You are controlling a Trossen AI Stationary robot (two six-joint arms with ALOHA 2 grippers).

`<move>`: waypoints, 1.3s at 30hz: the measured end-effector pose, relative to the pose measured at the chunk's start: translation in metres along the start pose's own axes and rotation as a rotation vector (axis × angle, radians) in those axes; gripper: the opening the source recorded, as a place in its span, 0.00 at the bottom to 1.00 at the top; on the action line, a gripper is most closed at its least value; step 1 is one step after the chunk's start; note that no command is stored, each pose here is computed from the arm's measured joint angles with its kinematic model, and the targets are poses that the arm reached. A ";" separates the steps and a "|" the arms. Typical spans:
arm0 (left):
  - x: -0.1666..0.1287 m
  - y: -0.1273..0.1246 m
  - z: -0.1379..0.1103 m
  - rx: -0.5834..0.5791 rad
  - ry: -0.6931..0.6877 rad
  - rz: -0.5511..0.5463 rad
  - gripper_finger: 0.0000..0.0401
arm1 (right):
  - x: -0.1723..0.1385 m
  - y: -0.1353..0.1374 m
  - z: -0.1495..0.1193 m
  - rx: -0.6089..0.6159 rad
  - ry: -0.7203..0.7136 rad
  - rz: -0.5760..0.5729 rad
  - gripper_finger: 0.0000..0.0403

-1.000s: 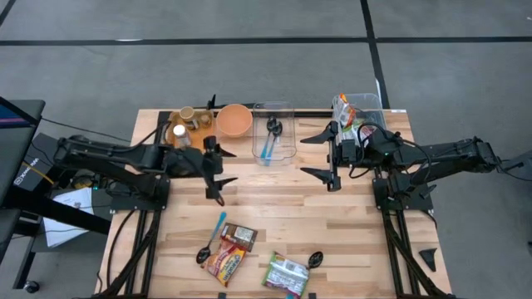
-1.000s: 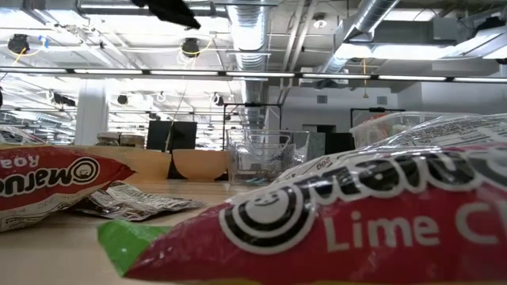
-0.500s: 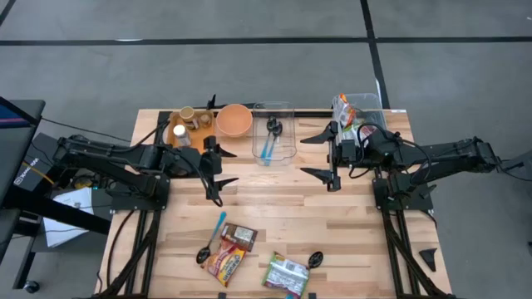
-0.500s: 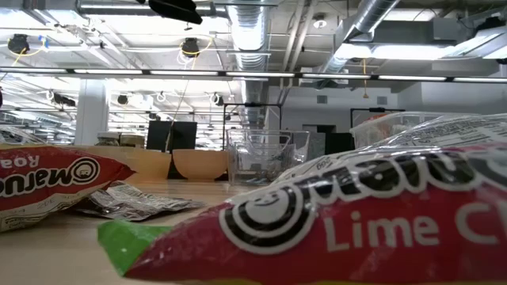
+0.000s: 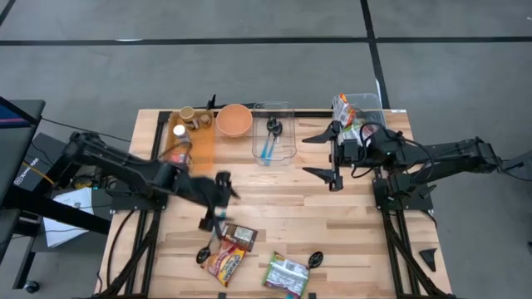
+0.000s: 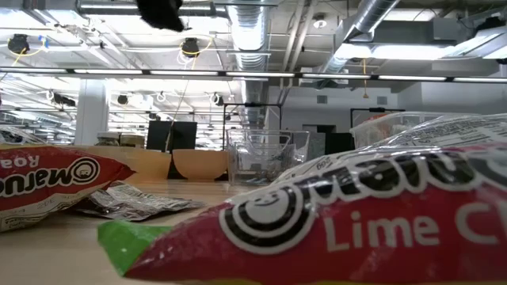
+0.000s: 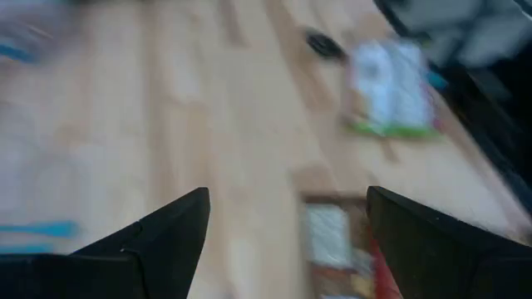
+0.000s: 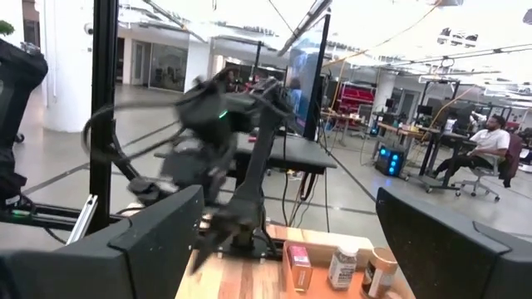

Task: Pick & Place Food Item
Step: Put the red noodle pack into the transparent bin

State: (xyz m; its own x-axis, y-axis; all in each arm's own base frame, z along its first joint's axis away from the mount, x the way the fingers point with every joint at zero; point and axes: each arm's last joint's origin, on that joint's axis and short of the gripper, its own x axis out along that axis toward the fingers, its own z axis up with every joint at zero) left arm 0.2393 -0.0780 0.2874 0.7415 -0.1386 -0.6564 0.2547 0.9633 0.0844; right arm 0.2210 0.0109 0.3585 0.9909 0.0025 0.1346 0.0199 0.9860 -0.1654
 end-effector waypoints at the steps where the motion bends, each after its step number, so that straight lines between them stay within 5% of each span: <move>1: 0.004 -0.006 -0.002 -0.004 0.030 -0.024 0.79 | -0.002 0.000 0.001 0.000 0.003 0.000 0.88; 13: 0.042 -0.058 -0.034 -0.070 0.371 -0.134 0.76 | -0.012 0.003 0.006 0.020 0.013 0.026 0.88; 39: 0.120 -0.087 -0.071 0.075 0.571 -0.277 0.45 | -0.012 0.003 0.005 0.020 0.019 0.029 0.88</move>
State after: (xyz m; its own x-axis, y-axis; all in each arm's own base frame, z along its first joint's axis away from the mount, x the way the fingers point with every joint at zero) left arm 0.2615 -0.1625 0.1482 0.1999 -0.2157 -0.9558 0.4477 0.8878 -0.1067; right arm 0.2081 0.0149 0.3614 0.9934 0.0281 0.1116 -0.0112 0.9887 -0.1493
